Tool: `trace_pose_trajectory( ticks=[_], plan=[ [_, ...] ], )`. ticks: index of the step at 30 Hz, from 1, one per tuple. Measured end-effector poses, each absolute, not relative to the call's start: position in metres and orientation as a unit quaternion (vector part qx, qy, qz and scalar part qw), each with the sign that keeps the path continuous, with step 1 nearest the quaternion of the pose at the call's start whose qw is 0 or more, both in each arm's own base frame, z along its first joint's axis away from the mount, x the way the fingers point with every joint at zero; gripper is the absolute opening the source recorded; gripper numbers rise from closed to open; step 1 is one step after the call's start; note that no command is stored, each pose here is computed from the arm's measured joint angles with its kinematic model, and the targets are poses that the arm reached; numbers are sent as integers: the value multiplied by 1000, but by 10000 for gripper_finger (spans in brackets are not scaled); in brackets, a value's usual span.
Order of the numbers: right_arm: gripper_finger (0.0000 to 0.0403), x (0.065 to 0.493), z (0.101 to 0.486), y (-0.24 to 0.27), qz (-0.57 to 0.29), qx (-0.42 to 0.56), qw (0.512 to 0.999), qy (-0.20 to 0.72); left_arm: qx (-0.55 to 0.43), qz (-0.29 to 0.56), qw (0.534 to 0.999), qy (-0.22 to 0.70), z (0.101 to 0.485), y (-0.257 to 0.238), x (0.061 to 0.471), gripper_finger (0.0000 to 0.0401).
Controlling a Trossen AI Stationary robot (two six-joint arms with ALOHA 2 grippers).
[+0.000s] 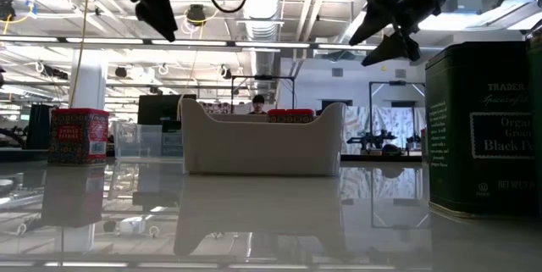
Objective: Sort spices by type
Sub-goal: Put the top right black seasoning can into the transparent bin
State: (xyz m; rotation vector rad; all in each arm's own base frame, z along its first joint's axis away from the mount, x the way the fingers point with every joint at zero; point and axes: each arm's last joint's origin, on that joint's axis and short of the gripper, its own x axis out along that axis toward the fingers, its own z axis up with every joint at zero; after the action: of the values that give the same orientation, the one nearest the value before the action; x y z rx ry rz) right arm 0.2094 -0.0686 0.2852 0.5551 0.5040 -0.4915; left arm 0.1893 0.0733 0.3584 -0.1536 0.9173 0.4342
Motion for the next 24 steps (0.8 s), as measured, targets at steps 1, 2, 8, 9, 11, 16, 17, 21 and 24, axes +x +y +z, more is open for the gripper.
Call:
trace_pose_trajectory(
  ticks=[1, 2, 8, 9, 11, 16, 17, 21, 24],
  plan=[
    [317, 208, 284, -68, -238, 266, 900, 251, -77, 208, 869, 443, 354, 64, 193, 238],
    [326, 207, 284, -68, -237, 261, 900, 257, -83, 208, 866, 446, 350, 55, 196, 238],
    [385, 206, 282, -67, -226, 221, 907, 278, -133, 165, 868, 448, 311, 2, 212, 238],
    [392, 206, 282, -67, -227, 220, 906, 280, -138, 156, 872, 443, 303, -7, 214, 238],
    [398, 205, 281, -67, -228, 222, 904, 287, -143, 132, 882, 428, 287, -23, 218, 238],
    [392, 203, 278, -67, -231, 227, 897, 300, -132, 67, 906, 396, 257, -53, 221, 238],
    [391, 203, 278, -66, -231, 227, 897, 302, -129, 60, 908, 395, 254, -57, 220, 238],
    [389, 204, 279, -64, -226, 225, 900, 298, -126, 72, 911, 385, 250, -66, 217, 238],
    [388, 205, 277, -57, -217, 223, 897, 314, -89, 68, 919, 378, 251, -72, 214, 238]
  ],
)
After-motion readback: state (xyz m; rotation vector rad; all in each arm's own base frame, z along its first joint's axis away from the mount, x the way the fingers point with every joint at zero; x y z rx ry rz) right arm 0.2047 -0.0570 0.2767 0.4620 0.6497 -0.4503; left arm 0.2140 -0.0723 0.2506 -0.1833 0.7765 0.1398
